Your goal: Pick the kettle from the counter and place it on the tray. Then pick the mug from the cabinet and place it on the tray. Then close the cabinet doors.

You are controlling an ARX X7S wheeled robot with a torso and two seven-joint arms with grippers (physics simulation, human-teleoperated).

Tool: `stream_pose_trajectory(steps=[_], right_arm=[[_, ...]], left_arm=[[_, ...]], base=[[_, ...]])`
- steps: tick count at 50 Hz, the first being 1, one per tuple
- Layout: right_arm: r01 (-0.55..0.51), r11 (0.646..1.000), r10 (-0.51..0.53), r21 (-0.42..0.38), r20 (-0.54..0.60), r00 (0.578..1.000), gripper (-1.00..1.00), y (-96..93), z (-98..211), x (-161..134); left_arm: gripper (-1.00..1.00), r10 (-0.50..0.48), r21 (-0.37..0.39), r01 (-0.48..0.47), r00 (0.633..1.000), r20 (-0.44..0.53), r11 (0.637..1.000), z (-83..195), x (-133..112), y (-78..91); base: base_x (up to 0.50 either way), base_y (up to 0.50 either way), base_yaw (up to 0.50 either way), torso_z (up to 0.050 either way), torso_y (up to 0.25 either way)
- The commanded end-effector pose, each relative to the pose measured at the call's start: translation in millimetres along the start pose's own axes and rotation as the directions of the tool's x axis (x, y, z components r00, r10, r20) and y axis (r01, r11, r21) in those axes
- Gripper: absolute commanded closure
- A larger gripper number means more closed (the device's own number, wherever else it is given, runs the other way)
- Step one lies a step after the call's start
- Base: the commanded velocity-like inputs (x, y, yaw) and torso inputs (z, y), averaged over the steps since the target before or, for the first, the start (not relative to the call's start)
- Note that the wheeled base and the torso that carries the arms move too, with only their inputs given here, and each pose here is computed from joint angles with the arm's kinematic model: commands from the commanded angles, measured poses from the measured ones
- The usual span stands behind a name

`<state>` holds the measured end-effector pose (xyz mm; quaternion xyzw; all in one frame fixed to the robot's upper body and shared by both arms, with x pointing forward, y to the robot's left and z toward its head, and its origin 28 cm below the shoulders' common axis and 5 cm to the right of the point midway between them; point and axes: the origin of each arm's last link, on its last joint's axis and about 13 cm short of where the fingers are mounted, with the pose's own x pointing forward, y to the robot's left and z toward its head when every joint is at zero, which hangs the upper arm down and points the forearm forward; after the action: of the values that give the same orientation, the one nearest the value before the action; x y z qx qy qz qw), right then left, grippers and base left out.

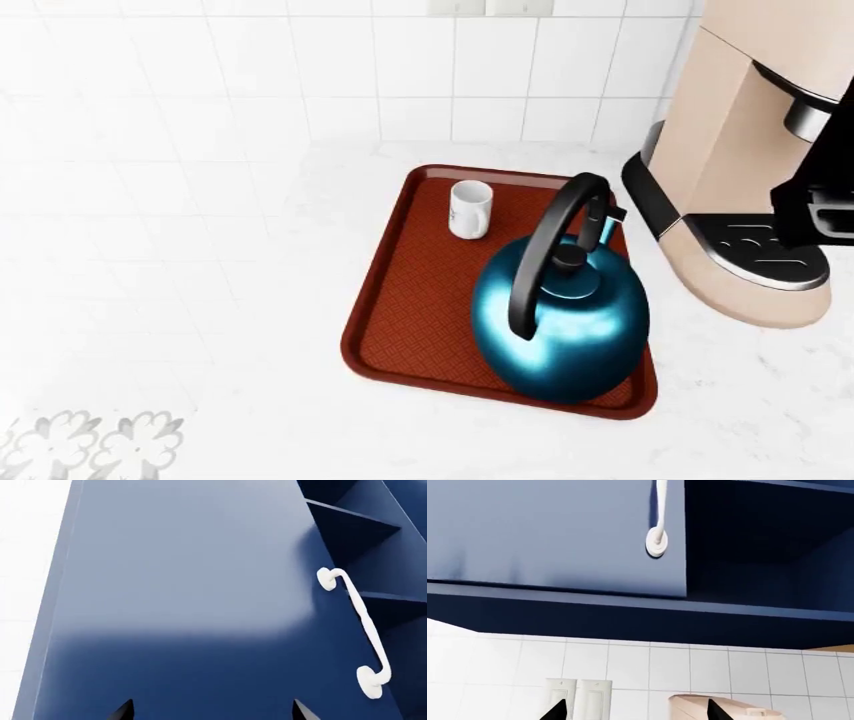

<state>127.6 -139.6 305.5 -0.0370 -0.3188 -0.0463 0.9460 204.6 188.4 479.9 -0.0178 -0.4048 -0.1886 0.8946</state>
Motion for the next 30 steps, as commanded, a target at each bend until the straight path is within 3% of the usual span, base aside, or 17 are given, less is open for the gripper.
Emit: stream_pose_trajectory(steps=[1, 9, 30], right_arm=[[-0.002, 0.999, 0.002, 0.037, -0.007, 1.000, -1.00, 2.3, 0.7, 0.3], [-0.008, 0.999, 0.008, 0.037, -0.005, 1.000, -1.00, 2.9, 2.7, 1.2], [0.006, 0.999, -0.006, 0.037, 0.000, 1.000, -1.00, 0.5, 4.8, 2.5]], left_arm=[[-1.00, 0.009, -0.024, -0.007, 0.995, 0.101, 1.000, 2.2, -92.8, -9.7], [-1.00, 0.100, -0.042, -0.096, 0.990, 0.099, 0.995, -5.6, -116.8, 1.8], [-1.00, 0.138, -0.056, -0.132, 0.985, 0.101, 0.990, -9.9, -123.8, 8.5]], base=[[0.00, -0.10, 0.00, 0.000, 0.000], [0.00, -0.44, 0.00, 0.000, 0.000], [0.00, -0.50, 0.00, 0.000, 0.000]])
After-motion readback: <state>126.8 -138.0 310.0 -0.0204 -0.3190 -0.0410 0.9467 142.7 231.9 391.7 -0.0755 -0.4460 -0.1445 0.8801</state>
